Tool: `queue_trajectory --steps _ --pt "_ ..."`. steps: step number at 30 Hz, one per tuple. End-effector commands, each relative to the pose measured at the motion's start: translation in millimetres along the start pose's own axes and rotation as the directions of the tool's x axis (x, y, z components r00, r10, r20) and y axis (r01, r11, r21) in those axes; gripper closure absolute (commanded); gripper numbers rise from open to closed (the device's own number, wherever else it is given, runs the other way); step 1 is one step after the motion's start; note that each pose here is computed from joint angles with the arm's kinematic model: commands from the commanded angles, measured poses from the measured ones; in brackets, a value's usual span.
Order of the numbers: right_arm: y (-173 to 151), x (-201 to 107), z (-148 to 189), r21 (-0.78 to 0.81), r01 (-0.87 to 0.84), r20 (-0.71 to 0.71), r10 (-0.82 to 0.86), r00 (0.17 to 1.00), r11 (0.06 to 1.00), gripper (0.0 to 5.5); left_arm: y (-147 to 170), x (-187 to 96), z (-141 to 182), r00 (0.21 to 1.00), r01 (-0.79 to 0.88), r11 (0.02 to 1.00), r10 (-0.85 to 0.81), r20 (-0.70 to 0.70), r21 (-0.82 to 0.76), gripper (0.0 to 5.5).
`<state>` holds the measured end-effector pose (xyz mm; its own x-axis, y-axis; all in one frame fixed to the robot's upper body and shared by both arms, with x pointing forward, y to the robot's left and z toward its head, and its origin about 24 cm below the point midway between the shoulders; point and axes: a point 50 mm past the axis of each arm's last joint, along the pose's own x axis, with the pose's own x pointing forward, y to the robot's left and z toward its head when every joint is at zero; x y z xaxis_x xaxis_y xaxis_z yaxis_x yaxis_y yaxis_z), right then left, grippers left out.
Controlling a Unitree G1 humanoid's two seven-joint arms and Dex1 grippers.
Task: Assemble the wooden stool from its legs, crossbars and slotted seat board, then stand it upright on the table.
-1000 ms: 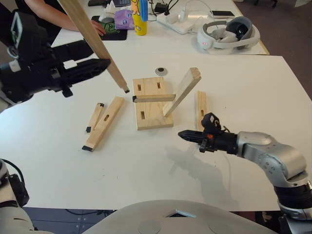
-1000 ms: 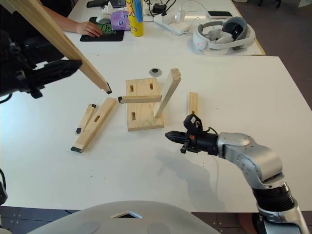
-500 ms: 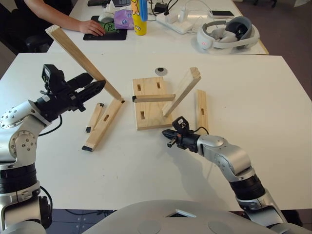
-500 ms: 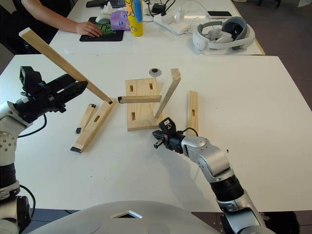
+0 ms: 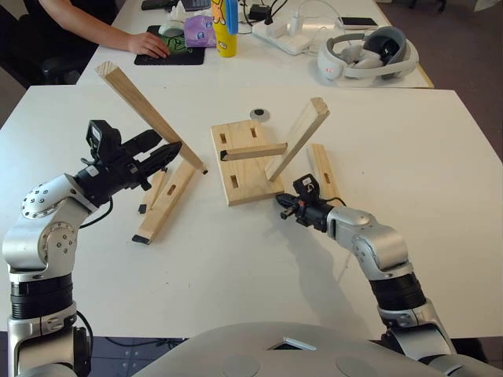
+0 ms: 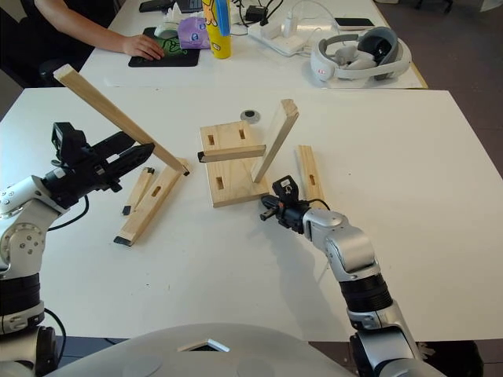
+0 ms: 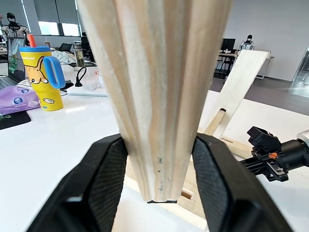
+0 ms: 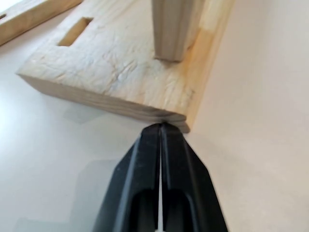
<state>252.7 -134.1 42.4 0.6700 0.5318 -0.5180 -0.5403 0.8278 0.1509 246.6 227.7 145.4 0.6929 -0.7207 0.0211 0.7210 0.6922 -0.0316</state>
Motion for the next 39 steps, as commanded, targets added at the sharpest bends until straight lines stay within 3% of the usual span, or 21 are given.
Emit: queue_trajectory --steps 1,5,11,23,39 --pt "-10 -1 9 -0.031 0.056 0.022 -0.055 0.998 0.998 5.50 -10 6 -7 1.000 -0.007 1.000 0.006 0.013 0.024 3.45" --pt "1 -10 11 -0.060 -0.039 0.003 0.039 0.999 0.997 5.50 -18 11 -10 0.998 -0.025 0.999 0.023 0.057 0.036 3.45" --pt "32 -17 29 -0.042 -0.204 0.082 0.207 0.975 0.978 5.50 -34 22 -21 0.998 0.015 0.999 -0.018 0.065 0.051 3.45" --pt "38 13 30 0.004 -0.121 0.149 0.119 0.982 0.993 5.50 -34 39 -41 0.993 0.118 0.982 -0.115 -0.028 0.149 3.45" --pt "51 39 16 -0.044 -0.133 0.044 0.135 0.990 0.990 5.50 -29 54 -51 0.972 0.228 0.947 -0.207 -0.112 0.227 3.45"
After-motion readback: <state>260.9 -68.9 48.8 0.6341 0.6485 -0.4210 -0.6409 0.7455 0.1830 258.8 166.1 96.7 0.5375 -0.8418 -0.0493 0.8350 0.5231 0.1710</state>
